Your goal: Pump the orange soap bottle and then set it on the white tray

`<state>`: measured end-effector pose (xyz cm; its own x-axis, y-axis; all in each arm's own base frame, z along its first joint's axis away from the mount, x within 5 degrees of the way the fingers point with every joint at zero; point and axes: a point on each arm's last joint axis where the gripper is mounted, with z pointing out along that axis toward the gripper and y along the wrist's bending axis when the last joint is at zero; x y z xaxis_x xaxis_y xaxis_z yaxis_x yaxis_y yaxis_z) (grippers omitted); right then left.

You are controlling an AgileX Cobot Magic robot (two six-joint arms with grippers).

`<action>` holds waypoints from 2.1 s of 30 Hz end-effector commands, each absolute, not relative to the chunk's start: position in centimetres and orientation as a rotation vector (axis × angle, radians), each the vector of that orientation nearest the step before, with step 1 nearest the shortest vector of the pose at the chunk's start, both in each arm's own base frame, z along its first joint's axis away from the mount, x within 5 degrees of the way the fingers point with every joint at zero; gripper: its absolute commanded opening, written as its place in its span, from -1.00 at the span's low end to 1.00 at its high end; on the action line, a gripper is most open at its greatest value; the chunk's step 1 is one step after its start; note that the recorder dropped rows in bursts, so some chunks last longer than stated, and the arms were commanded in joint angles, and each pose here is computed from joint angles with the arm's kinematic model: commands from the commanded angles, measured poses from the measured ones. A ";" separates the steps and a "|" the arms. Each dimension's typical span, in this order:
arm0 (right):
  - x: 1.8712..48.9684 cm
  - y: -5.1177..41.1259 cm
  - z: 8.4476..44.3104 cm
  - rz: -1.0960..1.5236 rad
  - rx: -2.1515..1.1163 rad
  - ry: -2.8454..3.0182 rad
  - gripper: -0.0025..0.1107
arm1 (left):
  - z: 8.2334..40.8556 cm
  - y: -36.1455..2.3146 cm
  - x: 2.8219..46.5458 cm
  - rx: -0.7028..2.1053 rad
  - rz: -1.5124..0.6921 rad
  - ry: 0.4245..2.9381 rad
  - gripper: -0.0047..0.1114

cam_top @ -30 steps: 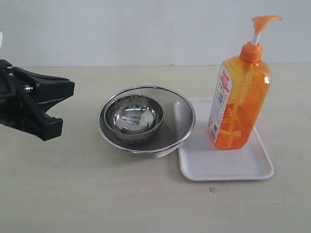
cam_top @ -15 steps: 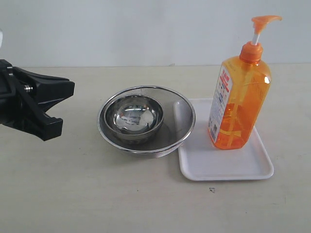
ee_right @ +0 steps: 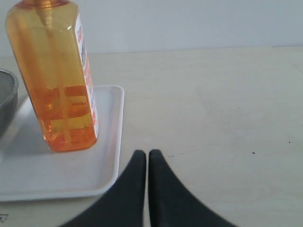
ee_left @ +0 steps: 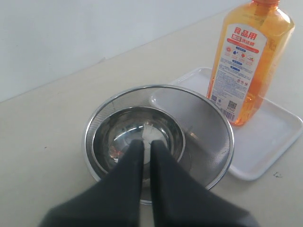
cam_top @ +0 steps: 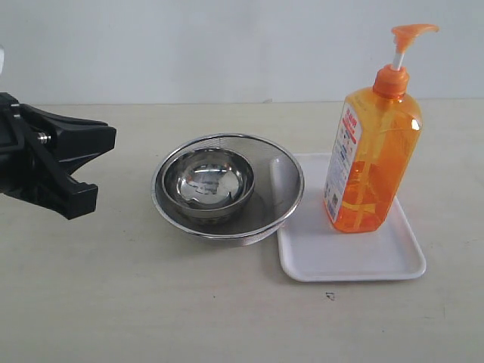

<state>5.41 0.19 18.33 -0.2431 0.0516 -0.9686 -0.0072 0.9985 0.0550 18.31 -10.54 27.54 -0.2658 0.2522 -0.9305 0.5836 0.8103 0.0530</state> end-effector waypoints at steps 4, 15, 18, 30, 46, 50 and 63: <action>5.4 0.2 18.4 0.049 0.032 1.806 -0.96 | 28.0 -10.1 17.9 0.659 -0.305 1.816 -0.84; 5.4 0.2 18.4 0.049 0.032 1.806 -0.96 | 29.9 -3.7 9.2 0.424 -0.176 1.481 -0.84; 5.4 0.2 18.4 0.049 0.032 1.806 -0.96 | 26.8 -2.6 6.4 0.303 -0.204 1.430 -0.84; 5.4 0.2 18.4 0.049 0.032 1.806 -0.96 | 21.3 -1.6 5.5 0.156 -0.215 1.484 -0.84; 5.4 0.2 18.4 0.054 0.038 1.805 -0.96 | 20.2 -1.9 5.5 -0.020 -0.439 1.634 -0.84; 5.4 0.2 18.4 0.054 0.038 1.805 -0.96 | 20.3 -1.3 5.6 0.207 -0.120 1.587 -0.84; 5.4 0.2 18.4 0.054 0.038 1.805 -0.96 | 19.2 -1.3 5.5 0.098 -0.221 1.731 -0.84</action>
<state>5.41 0.18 18.32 -0.2434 0.0575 -0.9682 -0.0050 0.9982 0.0605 5.62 -1.29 19.56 -0.1229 0.0120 -0.9924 0.2038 0.9789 -0.0134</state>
